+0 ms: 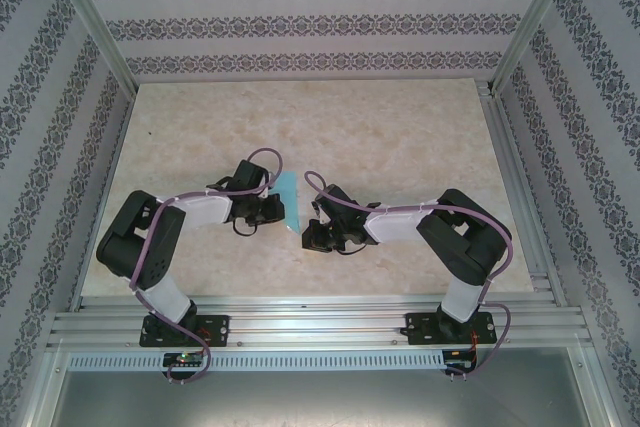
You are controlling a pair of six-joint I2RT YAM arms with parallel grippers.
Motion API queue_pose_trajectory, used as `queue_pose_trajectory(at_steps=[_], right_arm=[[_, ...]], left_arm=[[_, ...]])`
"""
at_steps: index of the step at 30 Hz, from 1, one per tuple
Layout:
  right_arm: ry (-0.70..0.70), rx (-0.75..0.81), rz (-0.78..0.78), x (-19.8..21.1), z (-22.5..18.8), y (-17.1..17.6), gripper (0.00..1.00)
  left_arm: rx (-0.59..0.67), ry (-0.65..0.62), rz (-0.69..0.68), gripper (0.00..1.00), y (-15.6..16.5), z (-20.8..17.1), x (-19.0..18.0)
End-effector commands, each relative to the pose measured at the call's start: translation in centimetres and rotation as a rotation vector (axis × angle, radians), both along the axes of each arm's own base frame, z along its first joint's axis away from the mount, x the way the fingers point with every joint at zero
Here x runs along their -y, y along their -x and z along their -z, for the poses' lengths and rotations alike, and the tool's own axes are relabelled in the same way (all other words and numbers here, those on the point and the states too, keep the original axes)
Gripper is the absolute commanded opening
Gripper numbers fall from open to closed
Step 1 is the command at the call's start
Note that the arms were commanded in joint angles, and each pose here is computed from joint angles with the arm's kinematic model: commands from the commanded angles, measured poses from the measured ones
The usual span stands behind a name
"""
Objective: Fold a paper plane with a square sheet of paper (fold left side to right side)
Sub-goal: Third fold the triangle at the center of the table.
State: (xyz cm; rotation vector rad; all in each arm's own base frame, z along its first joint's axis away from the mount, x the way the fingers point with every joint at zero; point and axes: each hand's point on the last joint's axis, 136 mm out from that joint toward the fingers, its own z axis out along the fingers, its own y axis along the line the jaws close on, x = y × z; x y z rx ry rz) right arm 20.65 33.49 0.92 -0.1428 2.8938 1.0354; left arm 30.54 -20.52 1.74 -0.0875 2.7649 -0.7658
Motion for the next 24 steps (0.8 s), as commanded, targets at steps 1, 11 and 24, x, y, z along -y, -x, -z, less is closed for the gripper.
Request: queue_pose_trajectory(at_steps=[1,11,24], right_arm=[[0.192,-0.118,-0.02,3.6,4.6,3.3,0.09],[-0.051,0.071,0.015,-0.7,-3.9,-2.3,0.09],[-0.062,0.004,0.149,-3.2,-2.9,-7.6,0.08]], left_arm=[[-0.024,-0.071,0.02,0.09,0.0,1.3,-1.2],[-0.045,-0.004,0.062,0.09,0.7,1.8,0.0],[-0.05,0.008,0.07,0.09,0.9,1.8,0.3]])
